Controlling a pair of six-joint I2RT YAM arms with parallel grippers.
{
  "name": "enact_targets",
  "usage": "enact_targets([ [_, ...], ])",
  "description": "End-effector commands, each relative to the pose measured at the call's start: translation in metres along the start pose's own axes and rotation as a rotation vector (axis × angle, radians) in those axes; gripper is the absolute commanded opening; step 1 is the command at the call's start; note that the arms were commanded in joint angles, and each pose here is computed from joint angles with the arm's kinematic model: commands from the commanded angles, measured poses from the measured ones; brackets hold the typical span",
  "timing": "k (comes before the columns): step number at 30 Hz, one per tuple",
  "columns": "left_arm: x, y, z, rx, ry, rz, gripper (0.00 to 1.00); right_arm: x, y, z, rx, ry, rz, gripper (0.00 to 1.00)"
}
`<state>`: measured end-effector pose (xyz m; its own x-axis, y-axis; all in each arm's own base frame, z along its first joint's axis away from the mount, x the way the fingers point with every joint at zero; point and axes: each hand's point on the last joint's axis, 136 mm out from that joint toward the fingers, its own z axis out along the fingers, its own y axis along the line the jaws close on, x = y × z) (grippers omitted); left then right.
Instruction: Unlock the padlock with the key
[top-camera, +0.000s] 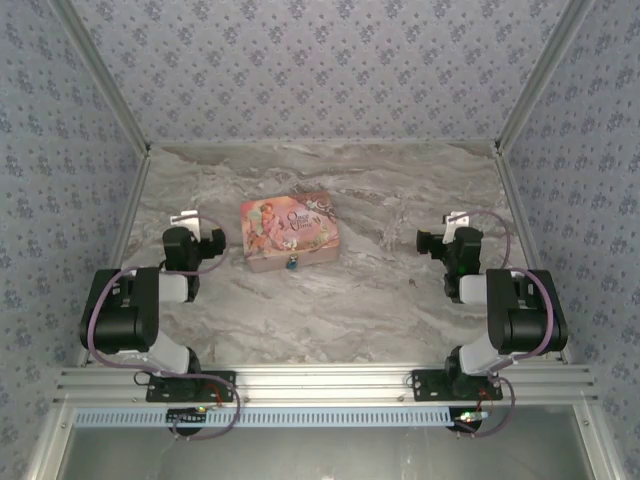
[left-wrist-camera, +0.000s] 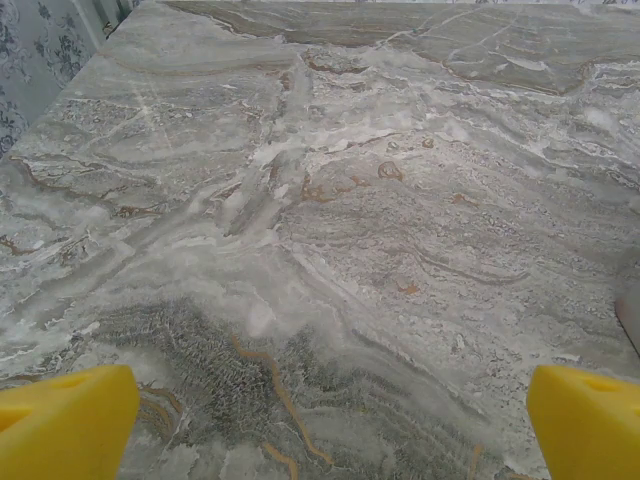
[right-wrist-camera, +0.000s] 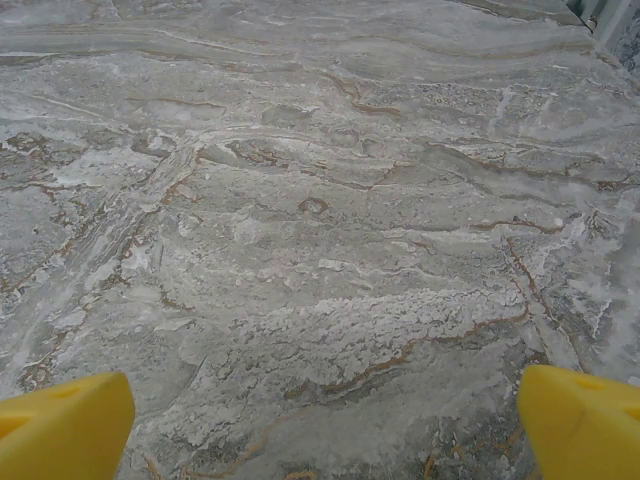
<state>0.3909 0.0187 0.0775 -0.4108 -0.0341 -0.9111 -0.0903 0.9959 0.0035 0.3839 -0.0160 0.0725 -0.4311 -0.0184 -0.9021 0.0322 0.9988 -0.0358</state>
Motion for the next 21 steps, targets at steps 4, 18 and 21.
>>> enact_targets([
  [4, -0.013, -0.0053, 0.0011, 0.021, -0.031, 0.003, 0.99, -0.0103, -0.0013, 0.002, 0.012, -0.024, 0.008, 1.0],
  [18, -0.0127, -0.0057, 0.0011, 0.023, -0.03, 0.003, 1.0, -0.0101, -0.0014, 0.002, 0.013, -0.023, 0.007, 1.0],
  [21, -0.0132, -0.0052, 0.0012, 0.022, -0.031, 0.003, 0.99, -0.0098, -0.0014, 0.0021, 0.011, -0.022, 0.01, 1.0],
])
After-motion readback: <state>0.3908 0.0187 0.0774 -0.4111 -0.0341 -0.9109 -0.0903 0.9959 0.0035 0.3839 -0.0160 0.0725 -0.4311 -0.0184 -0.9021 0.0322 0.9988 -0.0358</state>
